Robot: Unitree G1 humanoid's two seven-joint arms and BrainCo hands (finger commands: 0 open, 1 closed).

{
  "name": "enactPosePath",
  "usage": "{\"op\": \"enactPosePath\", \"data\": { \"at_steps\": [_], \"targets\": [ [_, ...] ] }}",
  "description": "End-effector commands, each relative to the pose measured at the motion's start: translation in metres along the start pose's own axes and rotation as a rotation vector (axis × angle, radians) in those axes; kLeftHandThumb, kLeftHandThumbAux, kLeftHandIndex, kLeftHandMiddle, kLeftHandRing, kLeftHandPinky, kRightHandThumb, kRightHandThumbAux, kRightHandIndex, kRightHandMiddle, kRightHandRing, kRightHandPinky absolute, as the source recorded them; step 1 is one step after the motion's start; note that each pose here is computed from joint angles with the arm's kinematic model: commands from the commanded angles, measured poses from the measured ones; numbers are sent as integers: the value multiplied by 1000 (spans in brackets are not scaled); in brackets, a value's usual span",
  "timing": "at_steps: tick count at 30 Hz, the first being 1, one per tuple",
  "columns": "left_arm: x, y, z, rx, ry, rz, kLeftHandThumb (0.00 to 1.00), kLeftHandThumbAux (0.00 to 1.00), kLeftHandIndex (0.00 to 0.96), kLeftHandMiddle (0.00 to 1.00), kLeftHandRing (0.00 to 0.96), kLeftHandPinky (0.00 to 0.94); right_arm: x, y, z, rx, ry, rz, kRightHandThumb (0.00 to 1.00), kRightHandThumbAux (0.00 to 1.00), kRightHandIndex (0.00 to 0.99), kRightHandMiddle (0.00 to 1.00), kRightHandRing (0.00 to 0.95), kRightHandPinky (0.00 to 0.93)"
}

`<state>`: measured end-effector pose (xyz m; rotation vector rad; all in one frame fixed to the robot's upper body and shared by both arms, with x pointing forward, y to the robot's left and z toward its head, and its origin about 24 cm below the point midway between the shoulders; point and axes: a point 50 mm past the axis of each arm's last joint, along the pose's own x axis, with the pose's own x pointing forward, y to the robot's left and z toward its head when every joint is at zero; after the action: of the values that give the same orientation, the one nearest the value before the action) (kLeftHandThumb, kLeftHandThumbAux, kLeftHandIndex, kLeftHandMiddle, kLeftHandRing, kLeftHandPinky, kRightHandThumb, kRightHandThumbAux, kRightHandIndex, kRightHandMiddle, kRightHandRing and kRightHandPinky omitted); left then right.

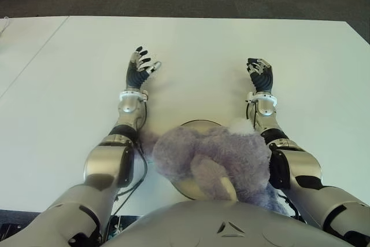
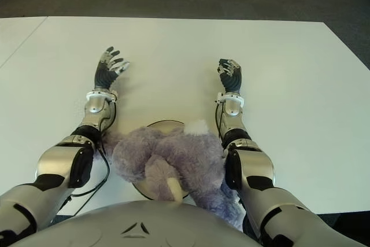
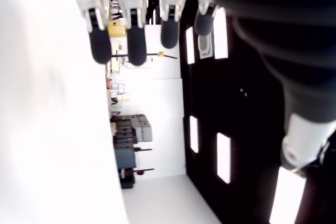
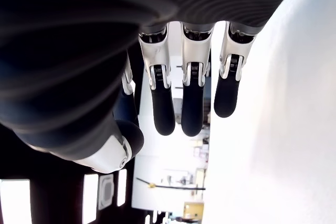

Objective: Put the doll into the plate.

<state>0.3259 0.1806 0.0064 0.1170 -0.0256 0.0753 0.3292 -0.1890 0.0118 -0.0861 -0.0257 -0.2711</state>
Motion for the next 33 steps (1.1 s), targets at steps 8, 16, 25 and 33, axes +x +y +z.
{"op": "enactPosePath", "data": {
  "at_steps": [8,16,25,33],
  "targets": [
    [-90,-31,-91,518,323,-167,0,765,239,310,336,329,-102,-14,-107,-45,480,-17,672,744,402,297,295,293],
    [-89,-19,-97,416,439,-118,0,793,225,298,313,264,-102,-12,-106,-19,476,-15,672,744,401,290,295,308],
    [-90,-18,-99,235,513,-44,0,810,203,280,276,228,-101,-13,-107,-23,482,1,672,744,402,298,309,323],
    [-90,-19,-99,184,516,-24,0,831,191,257,239,209,-101,-13,-107,-31,485,2,668,745,399,309,310,308]
  ]
}}
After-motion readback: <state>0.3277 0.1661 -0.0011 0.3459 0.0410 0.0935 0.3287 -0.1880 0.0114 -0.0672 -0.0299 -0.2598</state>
